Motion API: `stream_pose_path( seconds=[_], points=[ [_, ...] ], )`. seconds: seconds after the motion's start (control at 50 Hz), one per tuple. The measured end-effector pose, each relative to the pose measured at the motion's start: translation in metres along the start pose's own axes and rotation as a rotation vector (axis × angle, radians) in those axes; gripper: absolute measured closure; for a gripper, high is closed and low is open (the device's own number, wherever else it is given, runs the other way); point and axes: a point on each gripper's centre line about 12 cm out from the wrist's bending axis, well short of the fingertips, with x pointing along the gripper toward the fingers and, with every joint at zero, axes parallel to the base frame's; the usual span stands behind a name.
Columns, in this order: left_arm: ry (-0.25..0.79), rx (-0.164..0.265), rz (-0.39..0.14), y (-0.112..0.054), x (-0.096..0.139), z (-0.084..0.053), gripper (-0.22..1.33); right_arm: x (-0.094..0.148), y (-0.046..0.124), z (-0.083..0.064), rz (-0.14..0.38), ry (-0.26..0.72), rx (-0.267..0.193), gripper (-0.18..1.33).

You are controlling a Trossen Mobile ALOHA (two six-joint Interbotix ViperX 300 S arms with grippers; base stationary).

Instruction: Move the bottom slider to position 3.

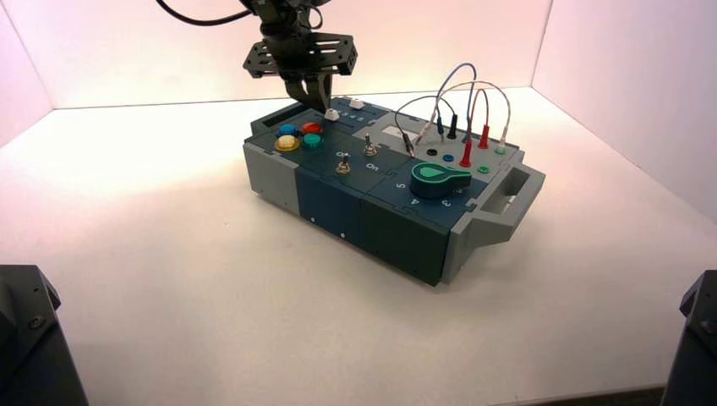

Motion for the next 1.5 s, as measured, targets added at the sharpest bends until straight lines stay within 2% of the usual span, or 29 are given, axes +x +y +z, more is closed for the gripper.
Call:
stream_pose_path(
  seconds=[0.7, 0.9, 1.02, 1.22, 1.34, 1.5],
  points=[
    [0.015, 0.006, -0.002, -0.002, 0.005, -0.004, 1.28, 0.000, 0.000, 0.000, 0.000, 0.000, 0.002, 1.29],
    [0.005, 0.014, 0.001, -0.002, 0.005, -0.001, 1.28, 0.000, 0.000, 0.000, 0.000, 0.000, 0.000, 1.29],
    [-0.004, 0.016, 0.010, 0.003, 0.005, 0.001, 1.28, 0.000, 0.000, 0.000, 0.000, 0.003, 0.002, 1.29],
    [-0.035, -0.027, 0.048, 0.033, 0.000, 0.008, 1.28, 0.000, 0.001, 0.000, 0.003, 0.008, 0.006, 1.29],
    [-0.070, -0.037, 0.061, 0.042, -0.012, 0.016, 1.28, -0.001, 0.001, 0.001, 0.003, 0.007, 0.006, 1.29],
    [-0.127, -0.011, 0.057, 0.036, -0.036, 0.027, 1.28, -0.001, 0.001, 0.001, 0.004, 0.008, 0.009, 1.29]
  ],
)
